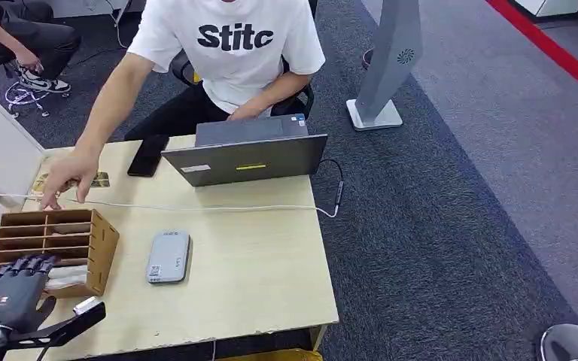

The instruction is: Pass the card to the sensor for recognition and then transmit it.

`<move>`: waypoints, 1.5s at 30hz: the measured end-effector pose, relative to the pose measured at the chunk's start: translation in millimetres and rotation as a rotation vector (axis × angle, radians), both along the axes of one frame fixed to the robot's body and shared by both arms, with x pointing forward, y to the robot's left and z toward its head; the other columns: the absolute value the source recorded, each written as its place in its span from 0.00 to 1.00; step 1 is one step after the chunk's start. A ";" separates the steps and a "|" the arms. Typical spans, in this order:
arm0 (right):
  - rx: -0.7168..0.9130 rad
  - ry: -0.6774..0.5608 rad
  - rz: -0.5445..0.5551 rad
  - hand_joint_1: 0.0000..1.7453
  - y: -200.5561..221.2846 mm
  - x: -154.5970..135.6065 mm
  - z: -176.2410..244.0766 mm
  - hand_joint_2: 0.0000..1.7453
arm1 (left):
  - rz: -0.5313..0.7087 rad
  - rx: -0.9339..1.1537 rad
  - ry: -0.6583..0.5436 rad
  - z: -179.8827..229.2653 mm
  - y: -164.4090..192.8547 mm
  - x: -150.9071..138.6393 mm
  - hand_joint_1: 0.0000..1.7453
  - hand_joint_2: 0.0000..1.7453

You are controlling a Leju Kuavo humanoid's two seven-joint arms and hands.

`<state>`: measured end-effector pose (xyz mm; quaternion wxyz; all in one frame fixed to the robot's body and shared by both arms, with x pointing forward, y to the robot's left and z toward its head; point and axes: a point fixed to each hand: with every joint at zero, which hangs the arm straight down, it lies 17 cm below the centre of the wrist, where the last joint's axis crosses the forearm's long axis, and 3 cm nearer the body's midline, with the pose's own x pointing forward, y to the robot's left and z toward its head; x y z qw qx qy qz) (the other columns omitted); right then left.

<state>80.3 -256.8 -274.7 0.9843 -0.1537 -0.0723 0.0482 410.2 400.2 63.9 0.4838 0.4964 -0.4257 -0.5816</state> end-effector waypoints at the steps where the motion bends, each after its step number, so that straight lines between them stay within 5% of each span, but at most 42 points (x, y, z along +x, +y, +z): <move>1: 0.000 0.000 0.001 0.00 0.0 0.0 0.0 1.00 | 0.003 -0.001 0.001 -0.9 0.4 0.1 1.00 1.00; 24: -0.005 -0.002 0.053 0.00 0.6 1.8 0.2 1.00 | 0.019 -0.038 -0.054 -1.7 -2.9 9.6 1.00 1.00; 34: -0.011 -0.010 0.092 0.00 0.8 5.0 0.7 1.00 | 0.015 -0.088 -0.348 77.3 -13.1 39.9 1.00 1.00; 45: -0.016 -0.015 0.122 0.00 1.0 8.1 1.2 1.00 | 0.021 -0.080 -0.541 141.5 -11.5 58.9 1.00 1.00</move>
